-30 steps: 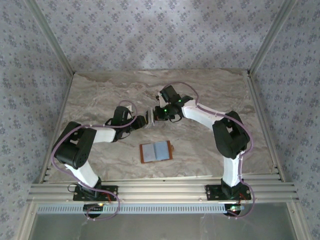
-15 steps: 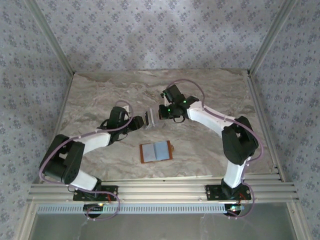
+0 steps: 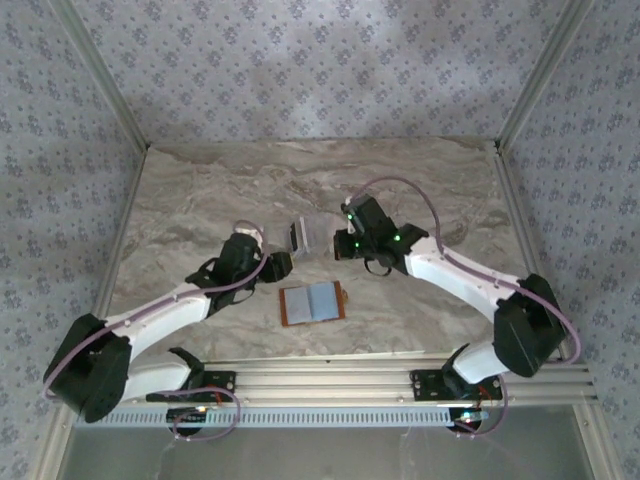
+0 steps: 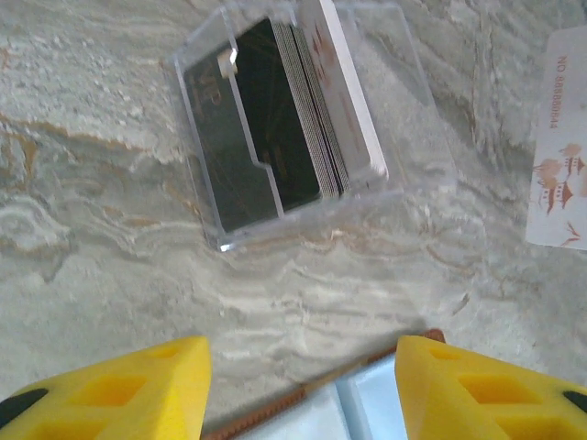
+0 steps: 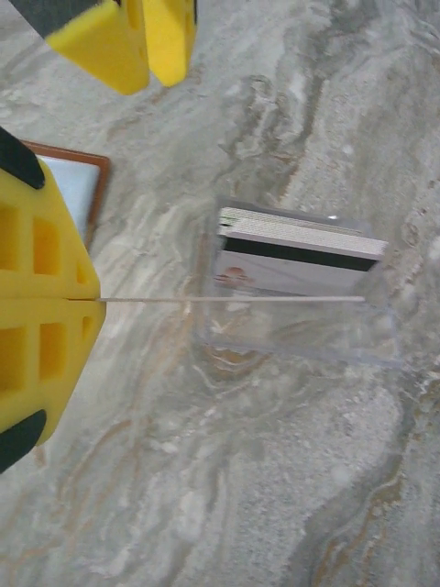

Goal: Put the credit cards into the card holder

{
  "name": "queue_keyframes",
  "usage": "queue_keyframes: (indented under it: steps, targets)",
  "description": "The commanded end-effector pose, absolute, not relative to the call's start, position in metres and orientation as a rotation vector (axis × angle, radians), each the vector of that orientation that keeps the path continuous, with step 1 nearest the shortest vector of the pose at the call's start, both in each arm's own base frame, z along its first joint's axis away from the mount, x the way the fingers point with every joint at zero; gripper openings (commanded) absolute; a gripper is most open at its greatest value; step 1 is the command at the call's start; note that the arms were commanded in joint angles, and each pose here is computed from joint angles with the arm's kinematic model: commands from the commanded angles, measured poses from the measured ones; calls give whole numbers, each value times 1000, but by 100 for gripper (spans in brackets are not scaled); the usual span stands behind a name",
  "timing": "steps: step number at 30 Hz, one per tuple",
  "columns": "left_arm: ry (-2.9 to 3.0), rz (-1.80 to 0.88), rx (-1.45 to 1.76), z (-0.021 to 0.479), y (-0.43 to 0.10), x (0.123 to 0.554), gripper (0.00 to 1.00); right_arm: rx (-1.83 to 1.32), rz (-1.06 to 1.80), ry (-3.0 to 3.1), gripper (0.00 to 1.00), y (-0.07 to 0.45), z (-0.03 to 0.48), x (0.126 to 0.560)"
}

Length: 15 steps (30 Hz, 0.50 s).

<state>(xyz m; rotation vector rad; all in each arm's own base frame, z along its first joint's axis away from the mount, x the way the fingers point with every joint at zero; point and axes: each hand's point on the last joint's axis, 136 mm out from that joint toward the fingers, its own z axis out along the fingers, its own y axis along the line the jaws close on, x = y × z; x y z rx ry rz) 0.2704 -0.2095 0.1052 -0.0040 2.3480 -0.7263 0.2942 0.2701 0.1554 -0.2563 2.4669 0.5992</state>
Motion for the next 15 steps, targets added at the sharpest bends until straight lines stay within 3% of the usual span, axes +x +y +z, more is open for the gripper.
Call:
queue_keyframes:
  steps: [1,15]
  targets:
    - [2392,-561,43,87,-196,253,56,-264,623,2452,0,272,149,274]
    - [2470,-316,176,42,-201,229,56,-495,925,2489,0,295,119,185]
